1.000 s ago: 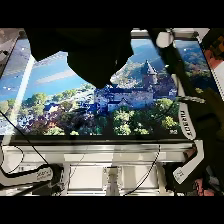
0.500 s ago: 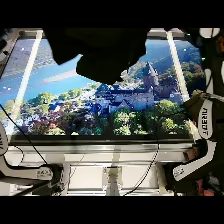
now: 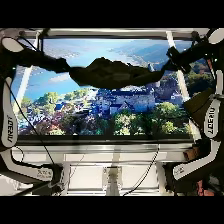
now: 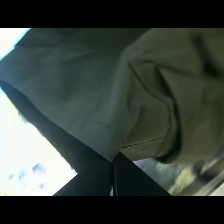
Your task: Fold the clothes and pants, and hang the long-sleeved shirts on hangers.
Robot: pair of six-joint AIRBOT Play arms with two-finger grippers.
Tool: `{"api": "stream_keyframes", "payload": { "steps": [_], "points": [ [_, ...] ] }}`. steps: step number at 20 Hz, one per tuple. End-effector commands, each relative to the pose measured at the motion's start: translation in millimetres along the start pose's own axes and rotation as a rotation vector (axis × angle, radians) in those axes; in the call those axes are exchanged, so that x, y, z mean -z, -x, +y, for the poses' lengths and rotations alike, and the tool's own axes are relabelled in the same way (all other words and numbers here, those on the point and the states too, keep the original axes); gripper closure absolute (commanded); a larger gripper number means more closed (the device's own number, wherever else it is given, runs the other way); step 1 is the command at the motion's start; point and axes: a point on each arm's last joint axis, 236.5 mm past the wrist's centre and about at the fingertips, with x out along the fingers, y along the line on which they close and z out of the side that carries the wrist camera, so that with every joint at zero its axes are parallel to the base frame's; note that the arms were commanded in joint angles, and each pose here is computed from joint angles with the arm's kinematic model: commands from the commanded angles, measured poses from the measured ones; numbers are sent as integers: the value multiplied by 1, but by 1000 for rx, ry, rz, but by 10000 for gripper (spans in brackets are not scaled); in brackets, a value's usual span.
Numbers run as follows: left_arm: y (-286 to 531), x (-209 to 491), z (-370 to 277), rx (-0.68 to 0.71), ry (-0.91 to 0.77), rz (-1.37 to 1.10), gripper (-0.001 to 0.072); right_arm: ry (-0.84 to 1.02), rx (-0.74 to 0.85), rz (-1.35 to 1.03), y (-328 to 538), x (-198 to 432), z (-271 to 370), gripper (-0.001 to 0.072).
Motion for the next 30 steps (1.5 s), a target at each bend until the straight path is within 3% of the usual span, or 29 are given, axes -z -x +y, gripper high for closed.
{"api": "stream_keyframes", "payload": {
  "steps": [1, 8, 12, 19, 20, 21, 22, 23, 26, 28, 30],
  "points": [
    [-22, 55, 25, -159, -3, 217, 707, 31, 196, 131, -8, 39, -39, 694],
    [-41, 144, 24, -152, 71, 352, 707, 45, 288, 202, -26, 100, -83, 694],
    [-44, 201, 15, -139, 112, 425, 707, -48, 257, 182, -50, 154, -107, 693],
    [-59, 229, -13, -118, 47, 472, 701, -175, 269, 199, -72, 201, -135, 684],
    [-60, 229, -16, -113, 41, 474, 606, -175, 263, 185, -72, 198, -134, 615],
    [-61, 230, -18, -114, 39, 477, 381, -172, 258, 176, -72, 195, -132, 474],
    [-60, 230, -18, -120, 64, 475, 321, -166, 253, 166, -69, 192, -129, 333],
    [-60, 230, -18, -124, 81, 473, 321, -153, 244, 152, -65, 186, -124, 298],
    [-54, 213, -20, -139, 82, 420, 322, -41, 203, 81, -39, 157, -100, 297],
    [-42, 165, -24, -163, 30, 264, 321, 17, 175, -46, -14, 121, -79, 228],
    [-22, 85, -28, -209, -40, -9, 321, 53, 138, -209, 10, 78, -59, 217]
  ]
}}
